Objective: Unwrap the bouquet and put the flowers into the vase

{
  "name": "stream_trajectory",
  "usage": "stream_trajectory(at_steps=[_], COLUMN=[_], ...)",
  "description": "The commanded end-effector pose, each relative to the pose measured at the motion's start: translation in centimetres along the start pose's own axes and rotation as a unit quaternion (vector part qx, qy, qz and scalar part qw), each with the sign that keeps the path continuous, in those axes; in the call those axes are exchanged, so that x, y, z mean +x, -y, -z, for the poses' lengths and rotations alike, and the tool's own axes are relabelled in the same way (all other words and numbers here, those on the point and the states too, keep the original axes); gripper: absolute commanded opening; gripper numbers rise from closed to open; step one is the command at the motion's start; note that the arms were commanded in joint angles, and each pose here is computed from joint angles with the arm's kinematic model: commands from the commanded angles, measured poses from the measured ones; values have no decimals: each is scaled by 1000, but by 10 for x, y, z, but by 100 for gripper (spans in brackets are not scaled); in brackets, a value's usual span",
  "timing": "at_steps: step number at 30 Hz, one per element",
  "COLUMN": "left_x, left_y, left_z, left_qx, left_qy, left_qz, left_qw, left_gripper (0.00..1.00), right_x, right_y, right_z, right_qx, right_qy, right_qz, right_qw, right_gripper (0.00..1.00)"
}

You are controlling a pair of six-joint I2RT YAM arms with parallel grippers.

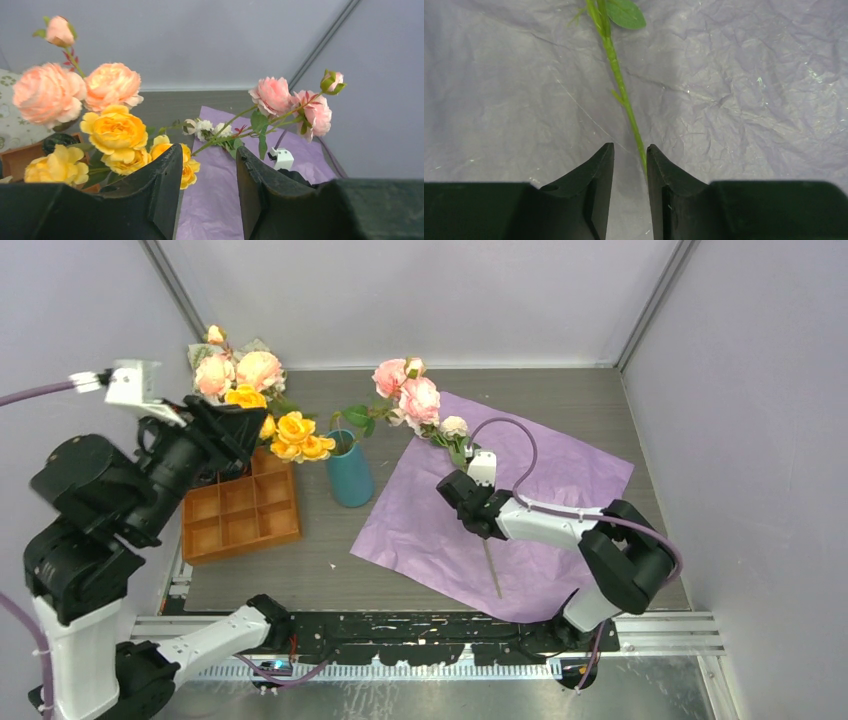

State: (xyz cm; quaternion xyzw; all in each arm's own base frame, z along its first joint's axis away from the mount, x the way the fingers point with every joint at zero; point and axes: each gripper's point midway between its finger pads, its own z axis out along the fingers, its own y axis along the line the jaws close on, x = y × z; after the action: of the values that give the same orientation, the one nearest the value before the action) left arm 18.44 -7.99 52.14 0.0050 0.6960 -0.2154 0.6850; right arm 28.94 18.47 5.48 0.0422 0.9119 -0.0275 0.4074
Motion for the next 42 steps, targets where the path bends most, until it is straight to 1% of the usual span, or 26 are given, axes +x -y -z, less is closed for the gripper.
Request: stream_trajectory(at_steps=[1, 7, 10, 15, 17, 21, 25, 30, 34, 38, 40, 42], left_x=[29, 41, 42, 30, 17, 6, 13, 25, 23, 23, 27, 29], left_y=[17, 20, 22, 19, 18, 20, 26, 40, 55, 70, 80, 93], left_z=[-28, -36, -35, -31, -26, -21, -22, -26, -26, -28, -30, -31], left_qx=[29, 34, 41, 34, 33, 38, 55, 93, 129, 162, 187, 218], left_qy=[-60, -67, -70, -54, -40, -27, -33, -51, -52, -60, -68, -73], left_qz=[-11, -4, -2, -15, -19, -20, -12, -4, 9, 22, 30, 39], left_qw=[998, 997, 997, 998, 998, 999, 998, 994, 990, 985, 980, 973], left_gripper=[44, 45, 45, 45, 45, 45, 45, 46, 47, 48, 49, 50], right_x=[-4, 6, 12, 19, 18, 9, -10, -57, -106, -151, -169, -184], right_y=[-11, -9, -8, -10, -10, -6, 1, 15, 28, 48, 54, 51], right_z=[-8, -20, -26, -29, -27, -20, -3, 43, 99, 163, 196, 228], right_qx=[-11, -1, 1, -2, -2, -1, -6, -34, -82, -136, -177, -238], right_qy=[-11, -32, -46, -60, -58, -45, -18, 42, 109, 178, 209, 235], right_qz=[-19, -14, -15, -14, -16, -23, -37, -62, -96, -126, -142, -147], right_qw=[1000, 999, 999, 998, 998, 999, 999, 997, 986, 966, 951, 931], right_gripper=[36, 37, 35, 7, 1, 1, 1, 1, 1, 1, 1, 1])
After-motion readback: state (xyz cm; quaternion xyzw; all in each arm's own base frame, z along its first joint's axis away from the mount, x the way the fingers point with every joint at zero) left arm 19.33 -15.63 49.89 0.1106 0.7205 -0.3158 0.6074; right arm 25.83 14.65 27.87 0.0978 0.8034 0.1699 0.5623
